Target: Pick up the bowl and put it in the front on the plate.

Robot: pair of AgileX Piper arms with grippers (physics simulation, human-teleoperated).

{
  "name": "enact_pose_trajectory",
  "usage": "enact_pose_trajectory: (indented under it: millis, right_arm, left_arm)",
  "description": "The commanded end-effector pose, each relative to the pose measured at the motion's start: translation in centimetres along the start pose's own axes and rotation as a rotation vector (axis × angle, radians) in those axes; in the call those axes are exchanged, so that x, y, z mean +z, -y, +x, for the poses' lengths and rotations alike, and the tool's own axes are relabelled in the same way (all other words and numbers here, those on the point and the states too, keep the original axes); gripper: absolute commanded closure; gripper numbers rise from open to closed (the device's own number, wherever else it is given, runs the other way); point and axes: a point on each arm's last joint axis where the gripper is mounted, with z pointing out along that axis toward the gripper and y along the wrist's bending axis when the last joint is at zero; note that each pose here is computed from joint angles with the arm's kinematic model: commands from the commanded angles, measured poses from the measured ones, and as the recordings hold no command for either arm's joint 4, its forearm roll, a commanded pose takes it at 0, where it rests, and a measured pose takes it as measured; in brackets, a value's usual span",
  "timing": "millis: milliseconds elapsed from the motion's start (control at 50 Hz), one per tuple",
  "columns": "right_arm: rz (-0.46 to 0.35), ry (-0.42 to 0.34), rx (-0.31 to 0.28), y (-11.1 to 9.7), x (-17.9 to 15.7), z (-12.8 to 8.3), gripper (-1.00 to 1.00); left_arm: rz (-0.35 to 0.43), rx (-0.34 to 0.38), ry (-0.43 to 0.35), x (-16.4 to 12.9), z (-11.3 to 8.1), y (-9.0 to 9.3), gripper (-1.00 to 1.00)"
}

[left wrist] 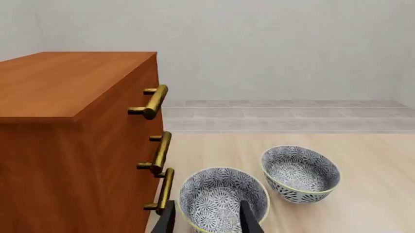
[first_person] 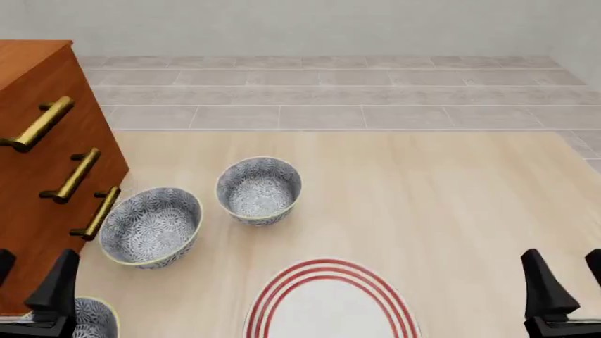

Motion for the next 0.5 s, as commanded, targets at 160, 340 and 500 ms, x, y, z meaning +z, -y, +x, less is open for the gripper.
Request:
enact_pose_trajectory:
  millis: [160,340,500]
  right_arm:
    - [-0.006,-0.004,-0.002,0.0,0.1,-0.1,-1.00]
    - [-0.023,-0.023,-0.002,-0.1,0.7,0.0,-1.00]
    - [-0.051,-0.030,-0.008,-0.4,1.9,-0.8,-1.00]
  left_arm:
    - [0.000,0.000,0.000,0.0,0.0,0.0,-1.00]
    - [0.000,0.000,0.000,0.0,0.0,0.0,-1.00]
    - [0.000,0.000,0.000,0.0,0.0,0.0,-1.00]
